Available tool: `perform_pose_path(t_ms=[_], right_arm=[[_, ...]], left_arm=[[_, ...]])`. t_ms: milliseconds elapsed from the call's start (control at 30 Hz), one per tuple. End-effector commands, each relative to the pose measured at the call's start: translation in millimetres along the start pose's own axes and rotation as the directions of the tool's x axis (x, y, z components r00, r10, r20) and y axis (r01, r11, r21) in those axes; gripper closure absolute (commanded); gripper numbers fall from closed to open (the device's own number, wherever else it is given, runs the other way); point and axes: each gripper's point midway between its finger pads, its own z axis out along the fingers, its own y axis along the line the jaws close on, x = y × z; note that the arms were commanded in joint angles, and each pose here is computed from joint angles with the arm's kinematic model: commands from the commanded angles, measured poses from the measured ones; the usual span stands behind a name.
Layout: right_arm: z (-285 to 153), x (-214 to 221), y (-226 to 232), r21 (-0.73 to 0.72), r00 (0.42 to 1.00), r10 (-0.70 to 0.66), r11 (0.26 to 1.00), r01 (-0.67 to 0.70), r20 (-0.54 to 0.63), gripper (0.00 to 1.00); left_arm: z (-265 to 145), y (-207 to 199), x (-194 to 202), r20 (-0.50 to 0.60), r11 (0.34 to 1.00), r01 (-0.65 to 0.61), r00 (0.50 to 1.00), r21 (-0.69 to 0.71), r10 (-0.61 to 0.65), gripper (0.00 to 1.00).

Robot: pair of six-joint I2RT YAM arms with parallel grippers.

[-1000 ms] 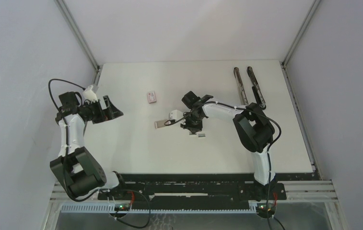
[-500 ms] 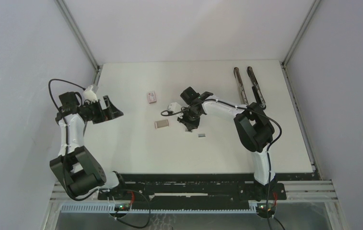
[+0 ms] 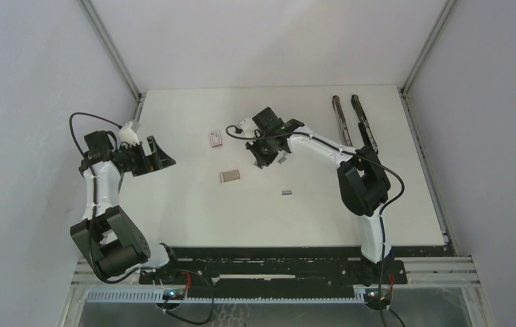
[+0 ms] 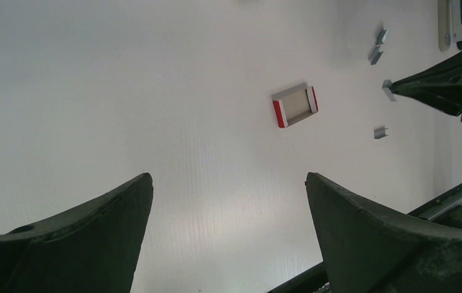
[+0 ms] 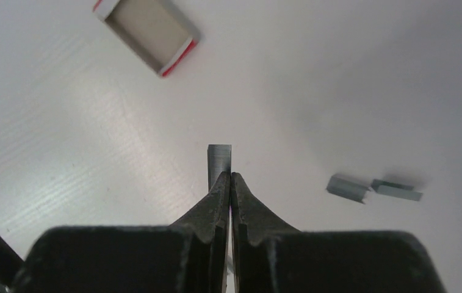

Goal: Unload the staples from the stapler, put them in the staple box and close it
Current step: Place the staple in the staple box.

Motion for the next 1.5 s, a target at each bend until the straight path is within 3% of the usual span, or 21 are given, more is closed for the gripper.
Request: perform_pose_path(t_ms=[0,267,700,967,1467], right_arm=[[-22.1,-58.9,-21.5,0.112,0.973,0.140,0.980,-0.162,0.186,1.00],[-17.9,-90.4,-13.2,0.191,0.930,0.260,0.930,-0.314,0.260,1.00],[9.4,-99.0,18.6,0.147,0.839,0.476,0.839,-0.523,0.263,1.00],[28.6,-96.4,34.0,0.146,0.815,0.521,0.812,-0.565,0.254,1.00],[64.5,-81.1,46.8,0.257,0.841,0.495,0.802,-0.540,0.220,1.00]], left_arm=[[1.5,3.0,4.4,0.004,1.000,0.000,1.000,0.005,0.000,0.00],[3.5,5.1,5.2,-0.002,1.000,0.007,1.000,0.004,-0.007,0.00],[4.5,7.6,5.5,-0.005,1.000,0.009,1.000,-0.004,-0.009,0.00],[8.3,8.2,5.6,-0.001,1.000,0.027,1.000,0.006,-0.027,0.00],[11.6,7.6,3.6,0.019,0.999,0.043,0.999,0.020,-0.043,0.00]])
